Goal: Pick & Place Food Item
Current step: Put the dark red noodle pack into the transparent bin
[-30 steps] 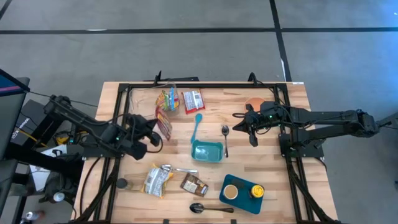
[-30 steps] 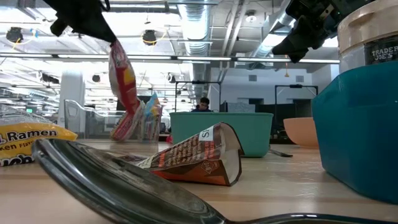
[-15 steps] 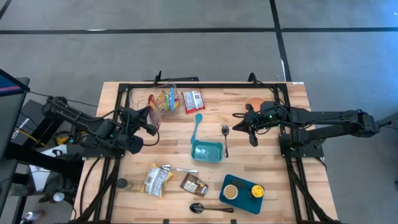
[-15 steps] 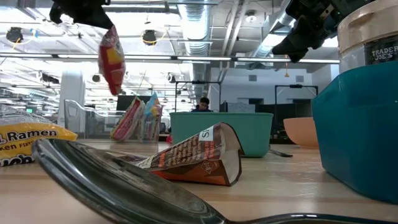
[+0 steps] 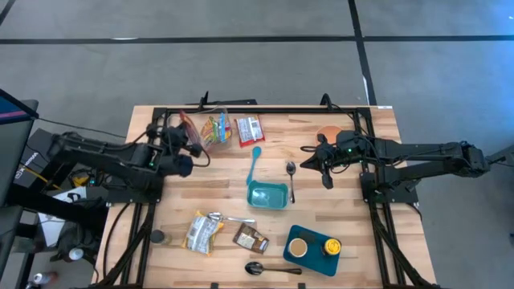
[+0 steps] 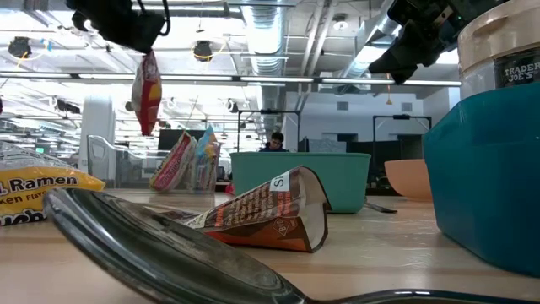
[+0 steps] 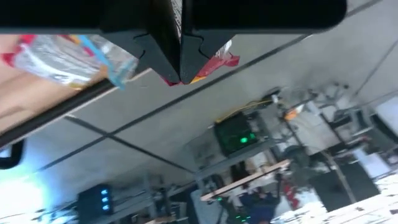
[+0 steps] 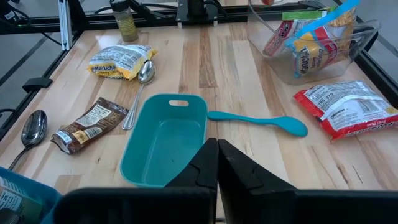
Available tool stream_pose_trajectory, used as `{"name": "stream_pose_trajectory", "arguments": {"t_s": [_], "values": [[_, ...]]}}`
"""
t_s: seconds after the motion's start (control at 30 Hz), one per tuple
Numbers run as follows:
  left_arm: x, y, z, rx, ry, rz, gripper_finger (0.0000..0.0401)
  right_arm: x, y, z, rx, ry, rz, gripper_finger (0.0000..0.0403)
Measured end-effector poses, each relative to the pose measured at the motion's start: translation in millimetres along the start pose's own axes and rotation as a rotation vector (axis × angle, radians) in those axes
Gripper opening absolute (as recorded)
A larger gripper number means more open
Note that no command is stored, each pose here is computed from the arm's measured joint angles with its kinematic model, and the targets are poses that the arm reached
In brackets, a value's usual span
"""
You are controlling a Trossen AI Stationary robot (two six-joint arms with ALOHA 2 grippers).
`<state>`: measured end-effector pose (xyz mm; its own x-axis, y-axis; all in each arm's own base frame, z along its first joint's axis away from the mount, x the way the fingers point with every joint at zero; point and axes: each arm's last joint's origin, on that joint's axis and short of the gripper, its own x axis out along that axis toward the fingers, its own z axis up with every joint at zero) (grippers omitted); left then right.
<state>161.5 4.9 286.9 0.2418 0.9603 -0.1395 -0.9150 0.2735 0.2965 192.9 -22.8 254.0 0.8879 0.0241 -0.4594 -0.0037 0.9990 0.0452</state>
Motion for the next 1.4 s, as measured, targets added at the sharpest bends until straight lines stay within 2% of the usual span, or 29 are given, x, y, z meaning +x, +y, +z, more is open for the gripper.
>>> {"name": "stream_pose_trajectory", "arguments": {"t_s": [0.13,0.37,0.73,1.03,1.4], "values": [[10,3,0,0.012,0.021,0.058,0.0000,0,0,0,0.000,0.000,0.000,0.0000],[21,7,0,0.032,0.072,0.092,0.0000,0,0,0,-0.007,0.000,0.000,0.0000],[32,0,-5,0.158,0.142,0.086,0.0000,0,0,0,-0.009,-0.002,0.000,0.0000],[55,-13,-12,0.309,0.205,0.160,0.0000,0,0,-1,-0.007,0.007,0.000,0.0000],[80,-12,-14,0.255,0.265,0.232,0.0000,0,0,-1,-0.017,0.007,0.000,0.0000]]}}
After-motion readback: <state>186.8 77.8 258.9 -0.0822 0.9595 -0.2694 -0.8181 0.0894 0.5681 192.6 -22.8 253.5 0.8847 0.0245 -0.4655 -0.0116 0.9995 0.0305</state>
